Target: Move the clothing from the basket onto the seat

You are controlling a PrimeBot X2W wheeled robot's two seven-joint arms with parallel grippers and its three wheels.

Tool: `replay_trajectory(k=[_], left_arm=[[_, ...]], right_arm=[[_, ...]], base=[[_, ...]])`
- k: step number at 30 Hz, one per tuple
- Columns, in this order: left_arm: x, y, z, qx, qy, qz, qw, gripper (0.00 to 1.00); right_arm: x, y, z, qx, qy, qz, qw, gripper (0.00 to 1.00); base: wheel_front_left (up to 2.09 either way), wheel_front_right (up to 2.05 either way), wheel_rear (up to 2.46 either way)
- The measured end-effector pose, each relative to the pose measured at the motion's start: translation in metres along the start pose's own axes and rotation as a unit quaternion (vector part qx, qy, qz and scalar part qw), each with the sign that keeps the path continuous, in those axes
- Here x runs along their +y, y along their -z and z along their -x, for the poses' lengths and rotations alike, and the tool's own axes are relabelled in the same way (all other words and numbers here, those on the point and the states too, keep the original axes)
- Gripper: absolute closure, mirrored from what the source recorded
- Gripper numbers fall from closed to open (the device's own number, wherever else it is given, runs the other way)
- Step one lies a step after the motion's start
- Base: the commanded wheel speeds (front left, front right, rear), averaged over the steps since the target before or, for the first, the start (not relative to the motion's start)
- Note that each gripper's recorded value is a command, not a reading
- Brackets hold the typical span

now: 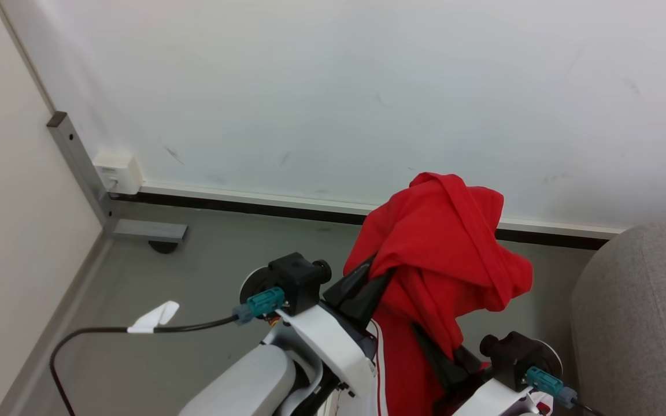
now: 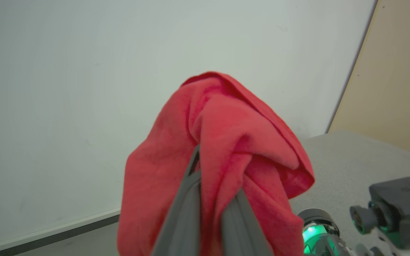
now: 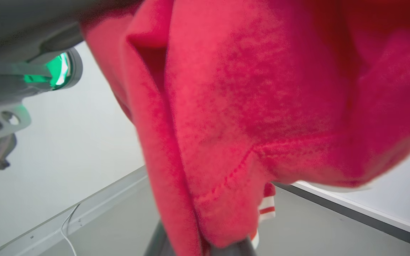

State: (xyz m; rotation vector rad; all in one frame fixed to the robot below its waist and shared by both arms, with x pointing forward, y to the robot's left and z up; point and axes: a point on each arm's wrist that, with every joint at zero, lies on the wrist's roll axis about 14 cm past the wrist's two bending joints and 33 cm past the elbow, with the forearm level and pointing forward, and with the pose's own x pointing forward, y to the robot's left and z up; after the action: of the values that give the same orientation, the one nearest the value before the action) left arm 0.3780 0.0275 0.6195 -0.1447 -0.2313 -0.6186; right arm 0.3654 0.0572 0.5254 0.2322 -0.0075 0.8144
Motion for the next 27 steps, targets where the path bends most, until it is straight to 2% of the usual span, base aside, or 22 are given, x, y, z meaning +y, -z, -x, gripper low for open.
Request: replay_trajectory(k=[16,18,19,20,21,27], left_arm=[[-0.013,0.009,-0.008,0.003,0.016,0.013,1.000,1.00],[-0.015,0.011,-0.010,0.005,0.021,0.015,1.000,0.79],[-0.017,0.012,-0.011,0.006,0.024,0.018,1.000,0.61],[-0.018,0.013,-0.012,0.007,0.026,0.021,0.999,0.04],[-0.020,0.014,-0.014,0.009,0.029,0.023,0.999,0.00],[-0.033,0.022,-0.021,0.017,0.054,0.029,0.998,0.00]], right_arm=[[-0.019,-0.013,0.011,-0.022,0.032,0.000,0.999,1.00],[-0.023,-0.015,0.013,-0.024,0.039,0.001,0.999,1.00],[-0.026,-0.016,0.015,-0.026,0.044,0.001,0.999,1.00],[-0.029,-0.017,0.016,-0.028,0.048,0.002,0.998,1.00],[-0.032,-0.019,0.018,-0.030,0.053,0.002,0.998,1.00],[-0.056,-0.033,0.032,-0.049,0.091,0.012,0.995,1.00]], base=[[0.00,0.00,0.00],[0.00,0.00,0.00],[0.00,0.00,0.00],[0.00,0.00,0.00],[0.00,0.00,0.00],[0.00,0.00,0.00]])
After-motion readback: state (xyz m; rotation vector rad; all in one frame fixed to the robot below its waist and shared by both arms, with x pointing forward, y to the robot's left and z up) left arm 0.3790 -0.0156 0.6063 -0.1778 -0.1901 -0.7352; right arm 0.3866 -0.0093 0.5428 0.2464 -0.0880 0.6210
